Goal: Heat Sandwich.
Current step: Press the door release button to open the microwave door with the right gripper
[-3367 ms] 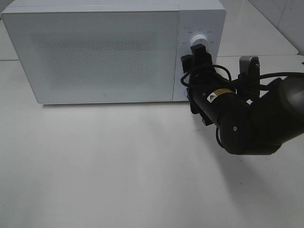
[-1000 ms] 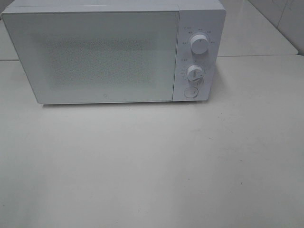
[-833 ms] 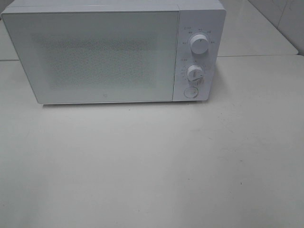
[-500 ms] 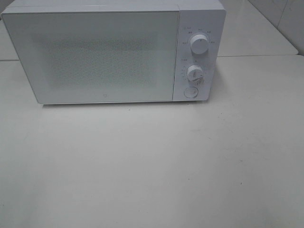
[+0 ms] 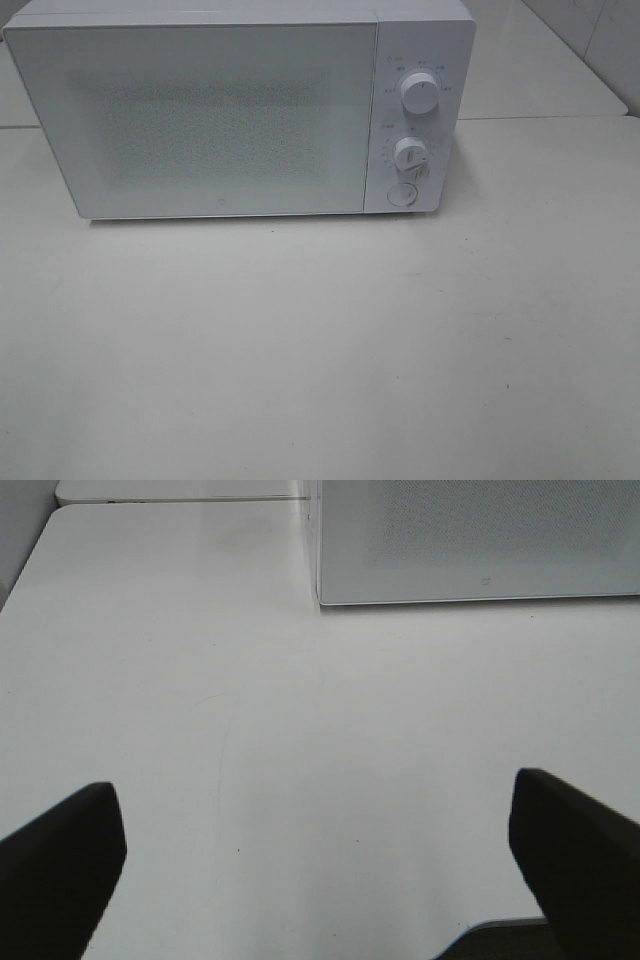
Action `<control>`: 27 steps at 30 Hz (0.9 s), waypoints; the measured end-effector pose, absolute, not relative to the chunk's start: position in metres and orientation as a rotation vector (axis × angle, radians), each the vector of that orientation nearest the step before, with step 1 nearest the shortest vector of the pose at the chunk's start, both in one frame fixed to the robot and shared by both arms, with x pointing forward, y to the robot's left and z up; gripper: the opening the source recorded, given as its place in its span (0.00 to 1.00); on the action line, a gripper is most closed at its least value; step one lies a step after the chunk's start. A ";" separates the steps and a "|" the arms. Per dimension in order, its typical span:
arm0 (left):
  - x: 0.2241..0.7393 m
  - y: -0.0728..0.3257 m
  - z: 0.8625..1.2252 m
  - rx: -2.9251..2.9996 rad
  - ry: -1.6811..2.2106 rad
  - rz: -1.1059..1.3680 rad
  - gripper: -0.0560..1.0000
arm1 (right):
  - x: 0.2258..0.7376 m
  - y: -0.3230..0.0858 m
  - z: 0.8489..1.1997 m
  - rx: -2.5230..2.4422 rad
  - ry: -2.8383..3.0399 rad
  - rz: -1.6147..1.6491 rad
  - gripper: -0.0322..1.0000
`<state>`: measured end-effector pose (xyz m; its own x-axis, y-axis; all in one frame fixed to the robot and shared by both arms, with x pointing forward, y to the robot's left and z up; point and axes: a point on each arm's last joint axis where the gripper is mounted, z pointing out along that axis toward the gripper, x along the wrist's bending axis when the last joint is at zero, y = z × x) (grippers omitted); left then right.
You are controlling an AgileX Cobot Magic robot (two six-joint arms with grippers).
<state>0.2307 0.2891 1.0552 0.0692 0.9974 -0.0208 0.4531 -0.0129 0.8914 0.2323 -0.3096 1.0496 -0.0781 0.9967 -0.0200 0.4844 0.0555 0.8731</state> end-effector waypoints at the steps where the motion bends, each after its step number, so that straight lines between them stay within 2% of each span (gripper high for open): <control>1: 0.231 0.289 1.055 1.576 1.489 0.891 0.97 | 0.232 -0.310 1.050 1.507 1.648 0.947 0.72; 19: 0.231 0.289 1.055 1.576 1.489 0.891 0.97 | 0.233 -0.309 1.054 1.484 1.623 0.973 0.72; 27: 0.231 0.289 1.055 1.576 1.489 0.891 0.97 | 0.267 -0.302 1.070 1.452 1.627 0.989 0.72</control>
<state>0.2307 0.2891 1.0552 0.0692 0.9974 -0.0208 0.4531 -0.0129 0.8914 0.2670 -0.3018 1.0697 -0.0961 0.9950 -0.0278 0.4336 0.0670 0.8986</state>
